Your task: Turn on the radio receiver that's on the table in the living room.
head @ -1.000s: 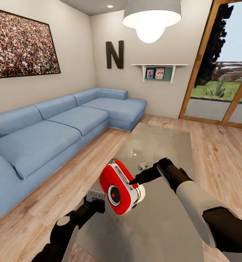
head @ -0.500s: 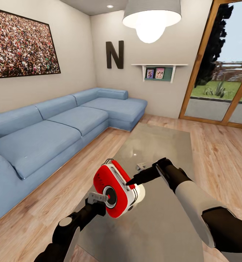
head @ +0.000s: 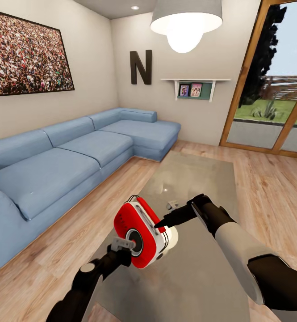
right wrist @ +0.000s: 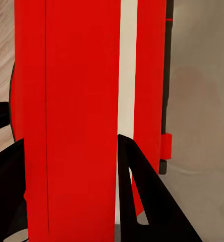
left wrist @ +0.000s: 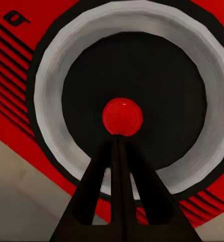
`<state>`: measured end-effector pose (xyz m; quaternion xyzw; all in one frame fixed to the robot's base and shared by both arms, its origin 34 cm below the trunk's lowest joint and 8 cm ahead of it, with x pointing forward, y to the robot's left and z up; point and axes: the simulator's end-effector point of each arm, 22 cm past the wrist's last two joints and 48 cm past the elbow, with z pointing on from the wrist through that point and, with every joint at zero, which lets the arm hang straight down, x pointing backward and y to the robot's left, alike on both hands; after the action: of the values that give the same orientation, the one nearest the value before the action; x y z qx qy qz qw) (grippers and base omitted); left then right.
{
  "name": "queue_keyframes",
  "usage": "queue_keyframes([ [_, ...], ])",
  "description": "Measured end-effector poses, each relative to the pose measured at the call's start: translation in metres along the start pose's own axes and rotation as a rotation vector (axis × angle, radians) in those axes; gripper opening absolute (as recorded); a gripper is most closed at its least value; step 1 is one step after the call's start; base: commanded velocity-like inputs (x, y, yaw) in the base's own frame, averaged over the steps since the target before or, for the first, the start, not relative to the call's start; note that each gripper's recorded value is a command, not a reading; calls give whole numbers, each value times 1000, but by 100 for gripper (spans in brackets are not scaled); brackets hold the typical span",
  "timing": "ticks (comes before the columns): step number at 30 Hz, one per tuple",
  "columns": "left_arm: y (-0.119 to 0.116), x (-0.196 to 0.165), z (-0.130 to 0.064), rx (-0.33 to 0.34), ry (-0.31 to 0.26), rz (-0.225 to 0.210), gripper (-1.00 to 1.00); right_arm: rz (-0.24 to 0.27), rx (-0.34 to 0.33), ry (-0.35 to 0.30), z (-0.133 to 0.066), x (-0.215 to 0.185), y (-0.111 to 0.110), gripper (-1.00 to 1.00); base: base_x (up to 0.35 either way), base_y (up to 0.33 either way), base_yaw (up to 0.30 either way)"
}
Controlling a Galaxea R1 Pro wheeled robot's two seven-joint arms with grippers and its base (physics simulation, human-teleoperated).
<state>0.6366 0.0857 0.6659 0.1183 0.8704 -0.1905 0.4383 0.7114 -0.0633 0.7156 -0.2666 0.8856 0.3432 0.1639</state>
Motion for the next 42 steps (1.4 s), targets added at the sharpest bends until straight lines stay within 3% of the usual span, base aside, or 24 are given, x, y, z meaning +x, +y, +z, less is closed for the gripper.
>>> queue_keyframes([
  [14, 2, -8, 7, -7, -1, 15, -100, 0, 2, 1, 0, 0, -1, -100, 0, 0, 0],
  [17, 7, -8, 6, -14, 1, 19, -100, -6, 24, 9, 0, 2, -5, -100, 0, 0, 0],
  [20, 24, -8, 2, -48, 1, 4, -100, -25, 140, 30, -2, 6, -31, -100, 0, 0, 0],
  [22, 57, -2, -5, -115, 6, -29, -100, -30, 226, 34, -5, 6, -49, -100, 0, 0, 0],
  [24, 98, 14, -15, -196, 25, -80, -100, -21, 264, 29, -5, 4, -55, -100, 0, 0, 0],
  [28, 188, 58, -51, -375, 60, -236, -100, -21, 306, 31, -6, 4, -62, -100, 0, 0, 0],
  [31, 232, 90, -77, -464, 89, -318, -100, -18, 306, 31, -5, 4, -62, -100, 0, 0, 0],
  [35, 256, 142, -96, -525, 147, -425, -100, -20, 344, 31, -8, 4, -70, -100, 0, 0, 0],
  [38, 277, 191, -117, -575, 202, -489, -100, -25, 432, 41, -11, 4, -84, -100, 0, 0, 0],
  [39, 280, 216, -124, -586, 240, -521, -100, 7, 448, 54, -9, 7, -84, -100, 0, 0, 0],
  [42, 280, 234, -130, -590, 269, -551, -100, 25, 478, 82, -10, 13, -87, -100, 0, 0, 0],
])
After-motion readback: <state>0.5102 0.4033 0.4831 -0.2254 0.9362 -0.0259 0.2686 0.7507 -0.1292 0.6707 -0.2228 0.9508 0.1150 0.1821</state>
